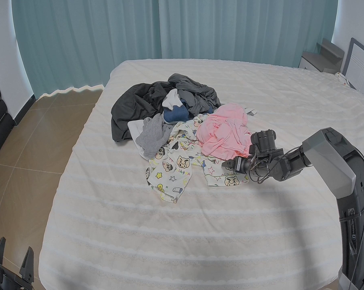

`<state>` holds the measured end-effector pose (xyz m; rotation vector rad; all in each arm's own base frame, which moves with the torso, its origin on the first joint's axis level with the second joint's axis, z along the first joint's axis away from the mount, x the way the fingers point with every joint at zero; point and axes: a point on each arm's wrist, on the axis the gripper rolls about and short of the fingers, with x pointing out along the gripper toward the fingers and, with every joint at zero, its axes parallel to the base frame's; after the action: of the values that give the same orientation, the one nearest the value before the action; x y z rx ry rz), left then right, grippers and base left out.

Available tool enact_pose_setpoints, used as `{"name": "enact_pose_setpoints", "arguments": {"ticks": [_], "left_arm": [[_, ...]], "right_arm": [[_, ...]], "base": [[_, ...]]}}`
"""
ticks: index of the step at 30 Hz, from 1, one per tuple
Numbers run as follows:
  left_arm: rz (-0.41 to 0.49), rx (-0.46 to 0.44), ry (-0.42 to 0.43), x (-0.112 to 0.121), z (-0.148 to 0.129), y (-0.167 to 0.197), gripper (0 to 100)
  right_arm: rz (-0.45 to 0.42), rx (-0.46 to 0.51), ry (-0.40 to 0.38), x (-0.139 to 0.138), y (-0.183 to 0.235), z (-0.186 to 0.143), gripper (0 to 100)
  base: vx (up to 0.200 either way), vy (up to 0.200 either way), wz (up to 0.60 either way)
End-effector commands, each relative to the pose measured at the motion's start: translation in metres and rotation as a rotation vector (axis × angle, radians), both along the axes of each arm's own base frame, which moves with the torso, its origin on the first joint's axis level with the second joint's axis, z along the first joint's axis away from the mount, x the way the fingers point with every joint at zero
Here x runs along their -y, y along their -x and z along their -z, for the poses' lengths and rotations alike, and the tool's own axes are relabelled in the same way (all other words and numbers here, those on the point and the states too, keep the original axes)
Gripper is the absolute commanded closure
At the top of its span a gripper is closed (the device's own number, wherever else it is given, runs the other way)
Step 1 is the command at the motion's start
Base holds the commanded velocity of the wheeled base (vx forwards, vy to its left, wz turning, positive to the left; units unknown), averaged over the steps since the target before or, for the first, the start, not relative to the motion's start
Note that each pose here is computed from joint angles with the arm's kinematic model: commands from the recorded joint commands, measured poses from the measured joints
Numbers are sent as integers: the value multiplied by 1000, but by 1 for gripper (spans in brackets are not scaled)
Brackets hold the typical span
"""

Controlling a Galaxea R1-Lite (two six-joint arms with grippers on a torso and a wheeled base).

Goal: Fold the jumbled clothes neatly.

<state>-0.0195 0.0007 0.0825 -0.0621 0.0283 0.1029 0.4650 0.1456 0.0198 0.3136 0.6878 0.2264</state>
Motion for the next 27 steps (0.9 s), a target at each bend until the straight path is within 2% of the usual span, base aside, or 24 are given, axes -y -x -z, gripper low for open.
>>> {"name": "enact_pose_setpoints", "arguments": {"ticks": [1,6,10,15,20,21,27], "left_arm": [[-1,-18,1,0,5,-1,0],[-1,-18,1,0,5,-1,0],[-1,-18,1,0,5,-1,0],[-1,-18,1,0,5,-1,0],[-1,-18,1,0,5,-1,0],[-1,-18,1,0,5,-1,0],[-1,-18,1,0,5,-1,0]], "right_arm": [[-3,8,-2,-2,-1,-1,0],[-8,-3,4,-5,0,4,0],[-31,-15,15,-19,4,14,0],[-58,-2,11,-33,7,10,0],[-35,26,21,-36,2,7,0],[-35,26,21,-36,2,7,100],[-4,45,51,-37,-2,8,100]], "base": [[0,0,0],[0,0,0],[0,0,0],[0,0,0],[0,0,0],[0,0,0],[0,0,0]]}}
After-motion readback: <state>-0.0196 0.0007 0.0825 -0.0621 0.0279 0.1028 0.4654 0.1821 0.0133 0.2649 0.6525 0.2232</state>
